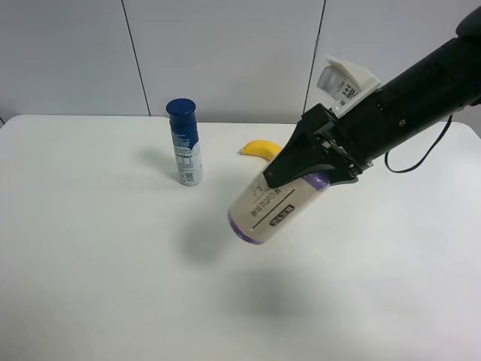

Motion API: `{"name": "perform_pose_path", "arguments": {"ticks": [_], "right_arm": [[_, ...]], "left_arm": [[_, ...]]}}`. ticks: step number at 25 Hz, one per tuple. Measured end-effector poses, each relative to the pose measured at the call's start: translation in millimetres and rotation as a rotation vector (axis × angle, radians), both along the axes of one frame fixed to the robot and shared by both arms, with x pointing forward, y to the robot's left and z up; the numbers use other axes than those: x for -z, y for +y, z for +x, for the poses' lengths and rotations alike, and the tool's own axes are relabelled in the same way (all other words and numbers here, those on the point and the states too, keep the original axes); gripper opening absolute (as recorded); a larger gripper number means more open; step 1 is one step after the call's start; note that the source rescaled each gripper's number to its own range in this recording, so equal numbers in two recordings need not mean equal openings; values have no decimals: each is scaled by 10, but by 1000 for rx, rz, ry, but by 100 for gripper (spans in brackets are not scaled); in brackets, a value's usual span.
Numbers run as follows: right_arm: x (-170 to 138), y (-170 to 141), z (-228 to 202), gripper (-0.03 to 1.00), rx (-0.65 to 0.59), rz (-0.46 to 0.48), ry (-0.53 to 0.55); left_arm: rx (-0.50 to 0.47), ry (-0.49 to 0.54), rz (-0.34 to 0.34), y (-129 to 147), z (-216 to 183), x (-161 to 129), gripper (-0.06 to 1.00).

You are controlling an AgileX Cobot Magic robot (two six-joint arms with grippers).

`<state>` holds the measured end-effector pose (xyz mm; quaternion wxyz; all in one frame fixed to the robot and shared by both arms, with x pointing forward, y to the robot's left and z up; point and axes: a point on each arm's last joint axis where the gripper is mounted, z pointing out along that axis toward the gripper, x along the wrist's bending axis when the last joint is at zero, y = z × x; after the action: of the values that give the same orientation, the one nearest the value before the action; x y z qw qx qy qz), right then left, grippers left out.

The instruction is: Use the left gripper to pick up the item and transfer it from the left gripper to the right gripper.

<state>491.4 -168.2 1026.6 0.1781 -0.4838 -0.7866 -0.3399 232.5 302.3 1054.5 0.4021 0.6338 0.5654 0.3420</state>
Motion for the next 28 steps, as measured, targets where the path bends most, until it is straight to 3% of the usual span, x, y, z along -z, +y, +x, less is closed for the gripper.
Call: {"name": "perform_pose_path", "arguments": {"ticks": [16, 20, 28], "right_arm": [[-101, -412, 252, 0, 154, -546, -115], [-101, -478, 306, 0, 191, -614, -168], [-108, -526, 350, 0, 204, -665, -224]], "left_arm": [[0, 0, 0, 0, 0, 0, 99], [0, 0, 0, 0, 0, 0, 99], [0, 0, 0, 0, 0, 0, 99]]}}
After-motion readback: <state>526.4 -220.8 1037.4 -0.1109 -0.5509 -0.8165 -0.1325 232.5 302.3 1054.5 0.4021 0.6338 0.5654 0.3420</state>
